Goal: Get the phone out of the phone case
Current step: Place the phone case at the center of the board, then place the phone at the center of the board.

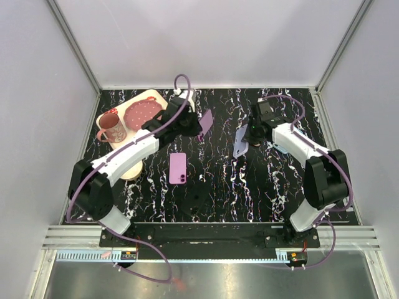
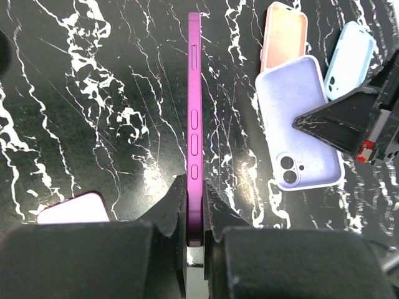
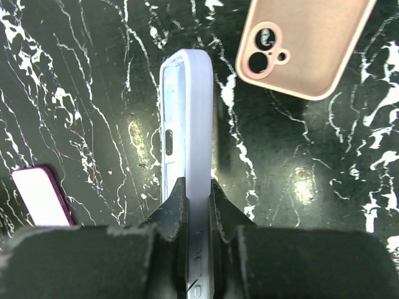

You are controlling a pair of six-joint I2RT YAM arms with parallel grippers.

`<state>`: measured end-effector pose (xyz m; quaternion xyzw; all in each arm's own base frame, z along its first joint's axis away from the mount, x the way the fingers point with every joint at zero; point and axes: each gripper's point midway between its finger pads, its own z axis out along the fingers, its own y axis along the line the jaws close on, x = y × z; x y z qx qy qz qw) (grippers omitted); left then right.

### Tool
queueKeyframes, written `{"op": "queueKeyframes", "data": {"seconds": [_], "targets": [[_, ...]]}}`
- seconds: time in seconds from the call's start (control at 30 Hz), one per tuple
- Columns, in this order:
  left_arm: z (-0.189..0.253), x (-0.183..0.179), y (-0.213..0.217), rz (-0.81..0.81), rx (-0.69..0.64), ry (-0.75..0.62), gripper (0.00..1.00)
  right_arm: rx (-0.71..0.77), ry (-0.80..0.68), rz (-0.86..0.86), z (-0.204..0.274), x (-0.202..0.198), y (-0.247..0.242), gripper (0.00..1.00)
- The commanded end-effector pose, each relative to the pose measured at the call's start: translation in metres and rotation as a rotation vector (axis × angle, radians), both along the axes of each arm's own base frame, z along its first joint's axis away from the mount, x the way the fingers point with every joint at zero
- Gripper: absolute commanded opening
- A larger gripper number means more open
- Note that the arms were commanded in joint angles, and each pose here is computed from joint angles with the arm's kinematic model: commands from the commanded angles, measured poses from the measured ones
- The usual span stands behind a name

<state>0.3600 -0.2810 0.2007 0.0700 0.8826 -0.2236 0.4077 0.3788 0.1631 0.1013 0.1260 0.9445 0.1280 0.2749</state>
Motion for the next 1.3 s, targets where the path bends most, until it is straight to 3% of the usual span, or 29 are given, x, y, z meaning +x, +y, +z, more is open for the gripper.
{"op": "queueKeyframes", "data": {"seconds": [0.0,0.07,0.27,0.33,0.5,0.53,0.63,0.67,0.9,1.0,1.17,1.27], "targets": [[0.02,0.011,-0.012,-0.051,-0.253,0.084,0.0,0.104,-0.096,0.014,0.027,0.001,-0.014,0.0],[0.013,0.036,-0.007,-0.025,-0.337,0.108,0.0,0.13,-0.107,0.012,0.025,-0.008,-0.017,0.0],[-0.014,0.059,-0.003,-0.054,-0.443,0.244,0.0,0.214,-0.092,-0.027,-0.001,-0.06,-0.029,0.0],[-0.019,0.067,0.005,-0.041,-0.517,0.265,0.0,0.227,-0.08,-0.048,-0.007,-0.069,-0.031,0.05],[-0.06,0.073,0.018,0.036,-0.568,0.315,0.0,0.192,-0.051,-0.089,-0.024,-0.084,-0.043,0.41],[-0.067,0.073,0.018,0.043,-0.561,0.336,0.0,0.18,-0.044,-0.1,-0.026,-0.085,-0.045,0.57],[-0.089,0.074,0.022,0.092,-0.533,0.39,0.0,0.115,-0.033,-0.146,-0.028,-0.084,-0.059,0.84],[-0.094,0.073,0.025,0.11,-0.518,0.395,0.0,0.099,-0.031,-0.154,-0.025,-0.084,-0.062,0.87],[-0.109,0.068,0.044,0.177,-0.389,0.402,0.54,-0.038,-0.109,-0.232,0.006,-0.08,-0.093,0.98],[-0.112,0.068,0.053,0.202,-0.341,0.39,0.59,-0.077,-0.146,-0.258,0.025,-0.08,-0.103,1.0],[-0.113,0.063,0.061,0.218,-0.297,0.387,0.91,-0.113,-0.176,-0.277,0.049,-0.08,-0.112,1.0],[-0.099,0.053,0.06,0.176,-0.282,0.385,0.99,-0.117,-0.188,-0.279,0.06,-0.079,-0.113,1.0]]}}
